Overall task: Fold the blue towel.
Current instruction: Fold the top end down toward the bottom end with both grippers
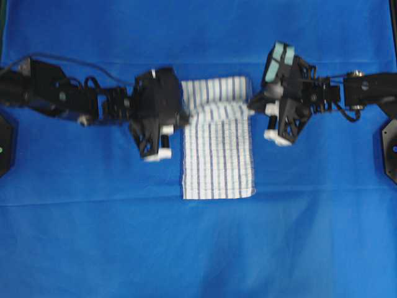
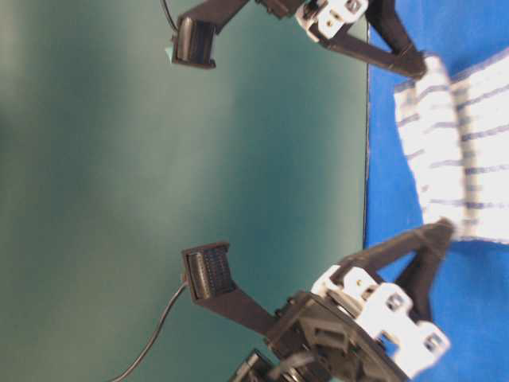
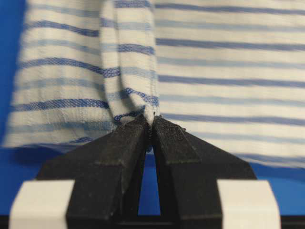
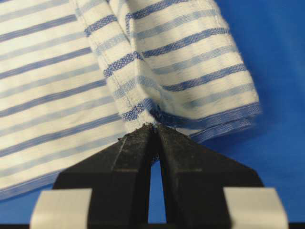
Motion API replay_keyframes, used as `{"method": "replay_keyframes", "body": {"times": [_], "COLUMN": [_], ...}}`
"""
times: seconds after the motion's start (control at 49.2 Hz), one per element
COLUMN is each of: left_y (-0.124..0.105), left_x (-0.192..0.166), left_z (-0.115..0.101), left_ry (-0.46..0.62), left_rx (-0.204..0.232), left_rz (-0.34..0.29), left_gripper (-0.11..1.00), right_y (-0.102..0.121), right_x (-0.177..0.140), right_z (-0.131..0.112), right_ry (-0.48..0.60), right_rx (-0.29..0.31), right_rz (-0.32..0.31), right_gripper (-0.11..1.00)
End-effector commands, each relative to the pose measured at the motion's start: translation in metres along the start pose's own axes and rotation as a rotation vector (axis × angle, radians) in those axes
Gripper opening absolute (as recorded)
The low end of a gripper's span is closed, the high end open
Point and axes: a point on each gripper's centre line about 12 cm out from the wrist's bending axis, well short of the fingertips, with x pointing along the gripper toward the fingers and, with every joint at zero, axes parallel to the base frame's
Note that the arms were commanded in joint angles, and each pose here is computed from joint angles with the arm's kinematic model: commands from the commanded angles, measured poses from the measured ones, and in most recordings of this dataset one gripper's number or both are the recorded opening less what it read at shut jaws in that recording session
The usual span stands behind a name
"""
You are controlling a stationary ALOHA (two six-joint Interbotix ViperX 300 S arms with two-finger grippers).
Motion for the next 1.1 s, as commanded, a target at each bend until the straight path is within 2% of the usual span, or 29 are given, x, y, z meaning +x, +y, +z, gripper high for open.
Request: {"method": "replay_keyframes", "body": {"times": [0.0, 0.102, 0.264, 0.589, 0.854, 1.077], "left_y": [-0.014, -0.027, -0.049, -0.097, -0.099, -0.095], "left_x": [-0.006, -0.006, -0.008, -0.011, -0.010, -0.010], "left_z": [0.013, 0.010, 0.007, 0.012, 0.009, 0.010], "left_ry": [-0.025, 0.004, 0.035, 0.073, 0.106, 0.104], "left_rx": [-0.014, -0.044, -0.060, -0.035, -0.024, -0.031], "left_rz": [-0.030, -0.057, -0.101, -0.191, -0.192, -0.184], "left_gripper": [0.03, 0.03, 0.03, 0.03, 0.03, 0.03], "right_y": [0.017, 0.035, 0.059, 0.091, 0.103, 0.110], "right_x": [-0.007, -0.009, -0.012, -0.016, -0.017, -0.016], "right_z": [0.002, -0.003, -0.010, -0.021, -0.023, -0.021], "right_ry": [-0.008, 0.011, 0.036, 0.068, 0.076, 0.075], "right_rx": [-0.009, -0.014, -0.020, -0.028, -0.026, -0.029], "right_rz": [0.032, 0.065, 0.109, 0.173, 0.195, 0.209], "right_gripper": [0.05, 0.05, 0.05, 0.05, 0.05, 0.05]}}
